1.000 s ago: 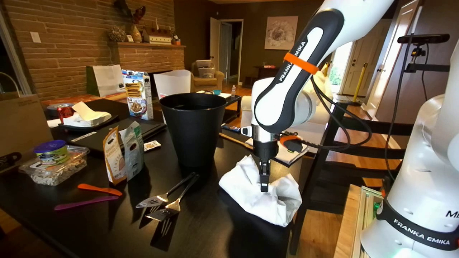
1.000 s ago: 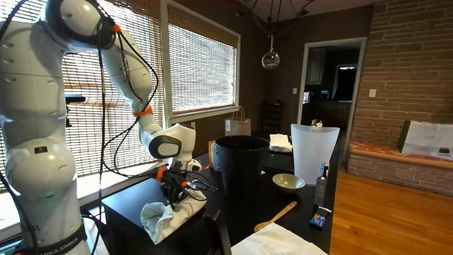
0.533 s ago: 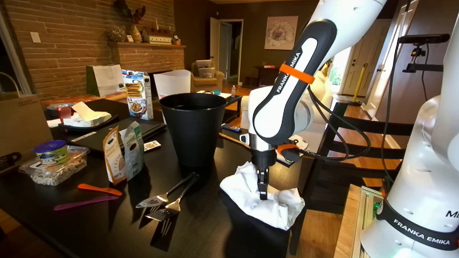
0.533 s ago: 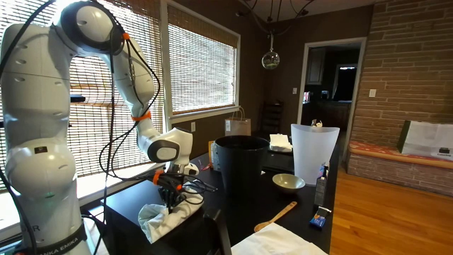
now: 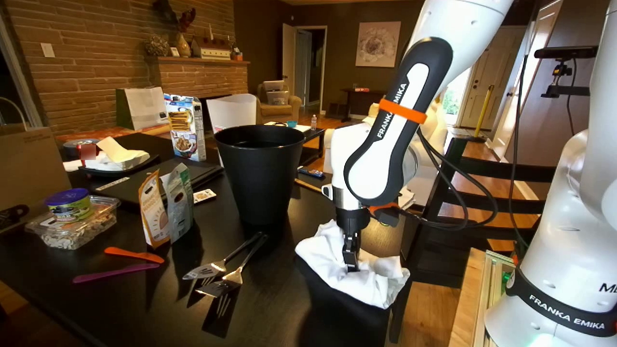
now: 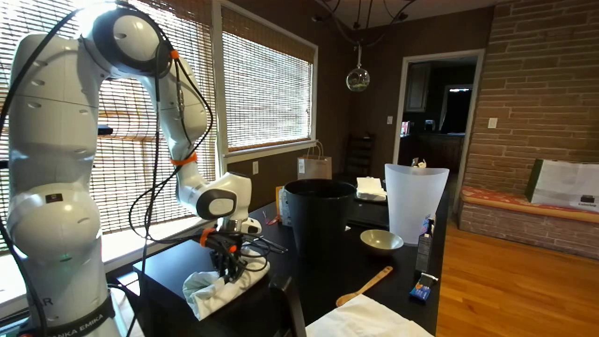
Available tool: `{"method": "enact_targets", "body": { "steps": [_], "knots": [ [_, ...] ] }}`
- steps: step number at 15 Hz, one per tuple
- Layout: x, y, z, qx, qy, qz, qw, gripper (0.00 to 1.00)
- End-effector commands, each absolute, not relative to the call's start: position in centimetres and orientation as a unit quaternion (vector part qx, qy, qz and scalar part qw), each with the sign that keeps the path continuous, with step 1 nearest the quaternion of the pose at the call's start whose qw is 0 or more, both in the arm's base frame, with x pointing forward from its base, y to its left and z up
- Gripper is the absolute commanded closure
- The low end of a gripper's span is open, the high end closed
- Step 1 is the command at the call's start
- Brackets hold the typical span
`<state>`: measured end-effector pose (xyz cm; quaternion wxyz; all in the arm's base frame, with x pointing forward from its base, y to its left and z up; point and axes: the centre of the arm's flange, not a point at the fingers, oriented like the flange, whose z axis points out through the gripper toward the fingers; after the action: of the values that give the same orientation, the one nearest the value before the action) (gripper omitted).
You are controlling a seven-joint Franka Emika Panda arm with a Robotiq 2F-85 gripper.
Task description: Fold the package on the towel with the same towel
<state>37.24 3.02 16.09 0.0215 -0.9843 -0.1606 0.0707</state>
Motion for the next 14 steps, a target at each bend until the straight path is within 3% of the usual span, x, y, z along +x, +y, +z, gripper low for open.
{"method": "enact_targets", "body": {
  "steps": [1, 7, 14],
  "knots": [
    [36.5, 3.4, 15.8, -0.986, -0.150, 0.069, 0.017, 0.42],
    [36.9, 3.5, 17.8, -0.989, -0.136, 0.049, 0.032, 0.02],
    [37.4, 3.9, 19.0, -0.992, -0.119, 0.034, 0.036, 0.00]
  ]
}}
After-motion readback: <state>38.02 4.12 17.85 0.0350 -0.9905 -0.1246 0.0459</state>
